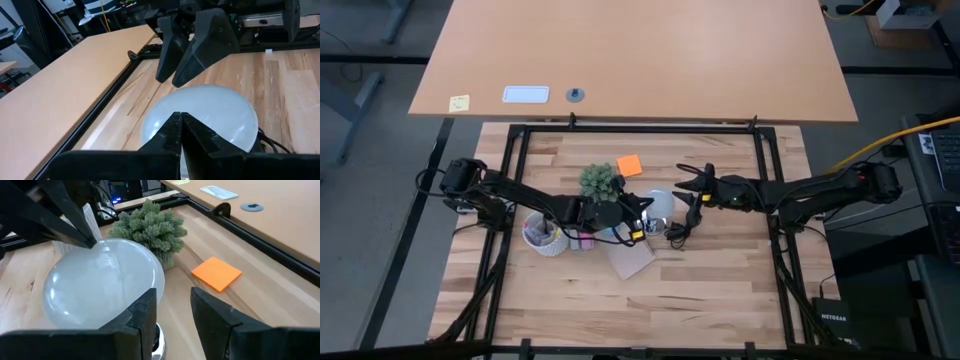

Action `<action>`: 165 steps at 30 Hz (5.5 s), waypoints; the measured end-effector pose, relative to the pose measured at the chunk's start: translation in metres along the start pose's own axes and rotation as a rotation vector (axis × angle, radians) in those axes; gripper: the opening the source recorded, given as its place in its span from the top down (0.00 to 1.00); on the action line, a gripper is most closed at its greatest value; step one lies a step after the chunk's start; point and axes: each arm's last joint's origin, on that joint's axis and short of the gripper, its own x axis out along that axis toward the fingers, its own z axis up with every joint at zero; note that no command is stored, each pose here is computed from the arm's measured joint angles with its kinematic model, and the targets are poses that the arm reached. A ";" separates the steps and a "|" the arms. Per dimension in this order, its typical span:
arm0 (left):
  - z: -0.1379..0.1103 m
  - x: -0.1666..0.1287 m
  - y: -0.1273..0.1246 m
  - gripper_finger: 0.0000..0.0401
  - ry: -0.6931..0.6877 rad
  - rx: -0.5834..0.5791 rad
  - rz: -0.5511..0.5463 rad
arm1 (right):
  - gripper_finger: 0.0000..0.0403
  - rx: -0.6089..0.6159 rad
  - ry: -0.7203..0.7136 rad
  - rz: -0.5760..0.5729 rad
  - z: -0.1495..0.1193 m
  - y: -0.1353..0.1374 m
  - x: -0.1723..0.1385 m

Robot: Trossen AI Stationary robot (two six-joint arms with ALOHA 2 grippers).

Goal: Screw lightbulb
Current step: Insert the lightbulb into the silver lamp socket

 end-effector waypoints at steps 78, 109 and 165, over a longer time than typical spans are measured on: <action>-0.002 -0.006 0.011 1.00 0.067 -0.061 0.044 | 0.69 0.058 -0.004 0.249 -0.001 0.018 0.006; 0.001 -0.007 0.009 1.00 0.040 -0.058 0.028 | 0.69 -0.062 -0.148 0.056 0.010 0.025 -0.010; 0.004 -0.003 0.013 1.00 0.017 -0.073 -0.005 | 0.98 -0.046 -0.053 0.142 -0.002 0.014 0.014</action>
